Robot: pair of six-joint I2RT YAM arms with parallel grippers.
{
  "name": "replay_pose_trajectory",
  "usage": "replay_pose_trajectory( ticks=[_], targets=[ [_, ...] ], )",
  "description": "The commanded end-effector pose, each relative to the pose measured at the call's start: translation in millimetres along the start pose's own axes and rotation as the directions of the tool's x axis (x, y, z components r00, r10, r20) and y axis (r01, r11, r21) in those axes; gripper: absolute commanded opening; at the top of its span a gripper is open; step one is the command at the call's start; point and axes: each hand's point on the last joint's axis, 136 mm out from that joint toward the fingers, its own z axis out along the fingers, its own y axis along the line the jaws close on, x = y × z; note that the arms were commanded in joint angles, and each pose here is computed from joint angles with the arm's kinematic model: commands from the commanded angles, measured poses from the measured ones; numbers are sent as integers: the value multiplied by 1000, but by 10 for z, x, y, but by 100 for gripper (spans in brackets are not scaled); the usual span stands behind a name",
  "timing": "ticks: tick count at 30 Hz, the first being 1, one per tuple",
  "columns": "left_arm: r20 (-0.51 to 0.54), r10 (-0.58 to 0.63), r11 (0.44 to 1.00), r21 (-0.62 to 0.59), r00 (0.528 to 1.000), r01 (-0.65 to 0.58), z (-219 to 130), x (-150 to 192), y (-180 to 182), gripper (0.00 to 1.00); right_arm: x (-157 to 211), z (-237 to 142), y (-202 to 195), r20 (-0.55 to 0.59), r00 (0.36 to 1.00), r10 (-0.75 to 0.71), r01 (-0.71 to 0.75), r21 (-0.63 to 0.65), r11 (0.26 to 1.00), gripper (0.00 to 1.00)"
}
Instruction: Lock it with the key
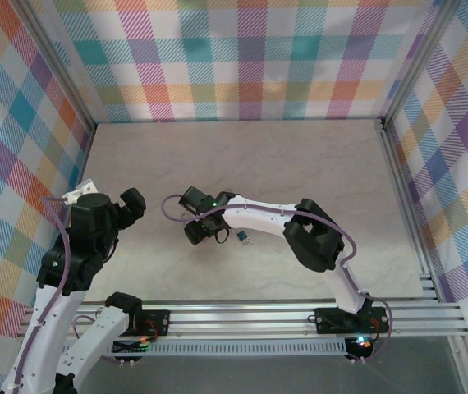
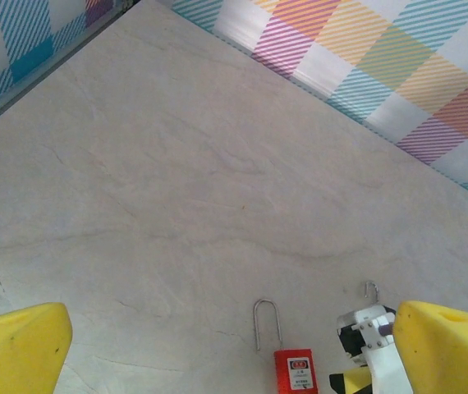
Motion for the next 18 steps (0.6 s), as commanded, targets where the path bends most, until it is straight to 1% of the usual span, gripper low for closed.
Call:
replay_pose_trajectory(
  ticks=[1,5,10,18],
  targets=[
    [17,9,1000,-14,1000,-8,-3,-5,64,100,-18,58,-5,-13,1000,8,-8,26,1000,68],
    [23,4,1000,-16,1000,-4,-6,-7,86,100,-39,128,-17,-14,1000,11,-10,43,999,67],
    [21,0,1000,-15,1000,1,4,-5,88,100,-41,217,-15,-25,999,22,-21,50,999,63],
    [16,-4,1000,-15,1000,4,23,2,92,100,-30,311,-46,-27,999,35,-33,71,997,55]
  ],
)
